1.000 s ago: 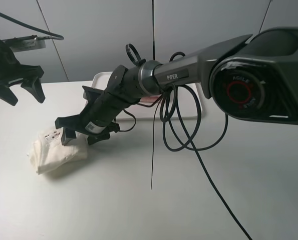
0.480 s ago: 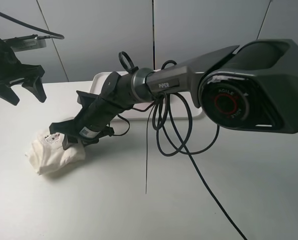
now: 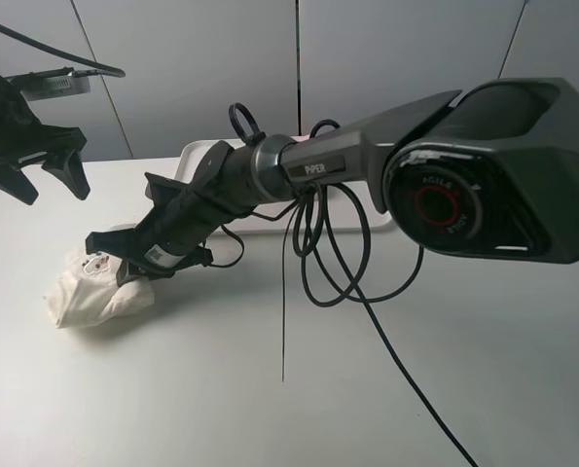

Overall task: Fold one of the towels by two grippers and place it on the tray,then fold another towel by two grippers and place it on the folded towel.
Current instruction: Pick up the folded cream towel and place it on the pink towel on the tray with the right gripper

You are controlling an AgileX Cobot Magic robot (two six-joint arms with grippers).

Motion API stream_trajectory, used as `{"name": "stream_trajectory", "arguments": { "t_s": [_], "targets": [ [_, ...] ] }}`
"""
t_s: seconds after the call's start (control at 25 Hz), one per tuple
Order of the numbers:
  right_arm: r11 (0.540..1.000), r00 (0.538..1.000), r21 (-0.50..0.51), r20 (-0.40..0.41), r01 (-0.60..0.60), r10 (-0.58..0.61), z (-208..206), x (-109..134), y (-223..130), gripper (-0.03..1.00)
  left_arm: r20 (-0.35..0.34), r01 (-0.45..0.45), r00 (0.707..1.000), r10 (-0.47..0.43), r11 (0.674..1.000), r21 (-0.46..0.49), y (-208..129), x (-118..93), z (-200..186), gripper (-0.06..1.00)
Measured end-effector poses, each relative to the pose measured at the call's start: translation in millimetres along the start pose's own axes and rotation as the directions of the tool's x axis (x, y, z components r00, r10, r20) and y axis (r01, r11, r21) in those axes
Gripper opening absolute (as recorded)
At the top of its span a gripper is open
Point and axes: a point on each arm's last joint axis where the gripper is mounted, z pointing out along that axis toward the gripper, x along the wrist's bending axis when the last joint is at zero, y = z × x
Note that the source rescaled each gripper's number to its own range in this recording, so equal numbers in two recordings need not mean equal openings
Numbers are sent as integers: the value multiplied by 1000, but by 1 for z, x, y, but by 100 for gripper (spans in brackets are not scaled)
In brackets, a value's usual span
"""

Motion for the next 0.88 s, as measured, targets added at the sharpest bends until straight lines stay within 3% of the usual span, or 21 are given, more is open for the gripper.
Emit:
{"name": "stream_trajectory", "arguments": {
  "t_s": [0.16, 0.32, 0.64, 0.88],
  "targets": [
    [987, 980, 48, -123, -153, 158, -8, -1, 6, 13, 0, -2, 1000, 2, 1000, 4, 0, 0, 0, 90],
    [971, 952, 97, -199, -217, 233, -23, -10, 16, 13, 1, -2, 1000, 2, 1000, 14, -1, 0, 0, 90],
    [971, 944, 150, -245, -188, 221, -31, -11, 16, 13, 36, -11, 999, 9, 999, 51, -2, -4, -7, 90],
    [986, 950, 127, -278, -112, 143, -39, 3, 26, 13, 93, -28, 995, 30, 999, -19, 7, -12, -36, 90]
  ]
}}
